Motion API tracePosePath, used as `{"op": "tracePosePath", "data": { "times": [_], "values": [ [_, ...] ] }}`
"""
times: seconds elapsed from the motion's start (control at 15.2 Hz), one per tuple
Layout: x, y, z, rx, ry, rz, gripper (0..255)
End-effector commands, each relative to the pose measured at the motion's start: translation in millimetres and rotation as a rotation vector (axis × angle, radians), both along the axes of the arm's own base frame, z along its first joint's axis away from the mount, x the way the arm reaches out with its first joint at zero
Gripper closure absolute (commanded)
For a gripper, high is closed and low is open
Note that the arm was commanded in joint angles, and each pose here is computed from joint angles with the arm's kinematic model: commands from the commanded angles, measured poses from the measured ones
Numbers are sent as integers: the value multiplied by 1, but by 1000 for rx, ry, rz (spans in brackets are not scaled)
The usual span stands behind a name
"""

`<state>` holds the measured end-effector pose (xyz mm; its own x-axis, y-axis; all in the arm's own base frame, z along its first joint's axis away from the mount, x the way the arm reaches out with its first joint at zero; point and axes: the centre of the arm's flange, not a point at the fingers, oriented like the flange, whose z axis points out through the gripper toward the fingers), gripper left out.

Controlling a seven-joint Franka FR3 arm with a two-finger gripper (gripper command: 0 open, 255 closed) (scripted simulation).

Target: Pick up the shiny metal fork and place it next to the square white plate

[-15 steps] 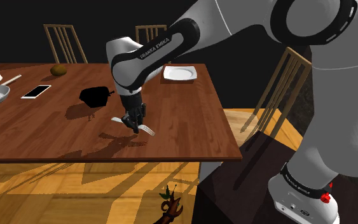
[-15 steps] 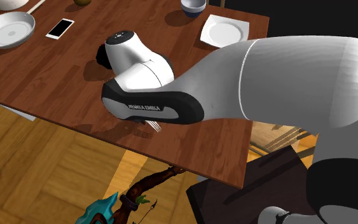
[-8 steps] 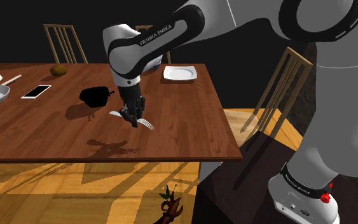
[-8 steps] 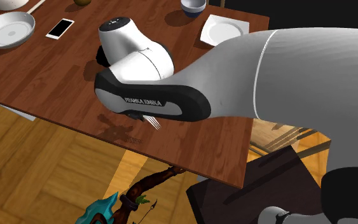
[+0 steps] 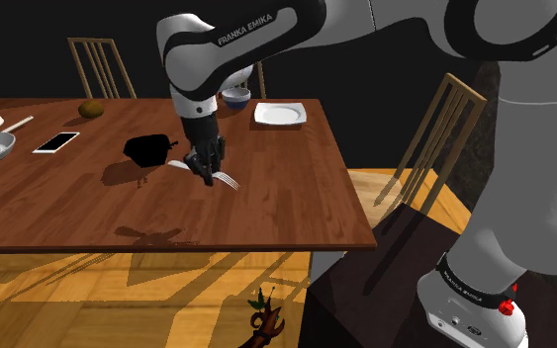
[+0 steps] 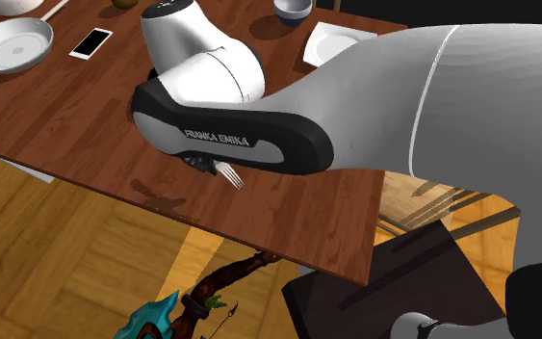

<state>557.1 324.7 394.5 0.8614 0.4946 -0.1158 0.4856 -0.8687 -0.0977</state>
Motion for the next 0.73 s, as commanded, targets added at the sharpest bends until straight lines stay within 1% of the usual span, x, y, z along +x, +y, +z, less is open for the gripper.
{"op": "tracePosePath", "data": {
  "times": [0.0, 0.66],
  "values": [
    [5, -21, 4, 0, 0, 0, 255],
    [44, -147, 5, 0, 0, 0, 255]
  ]
}}
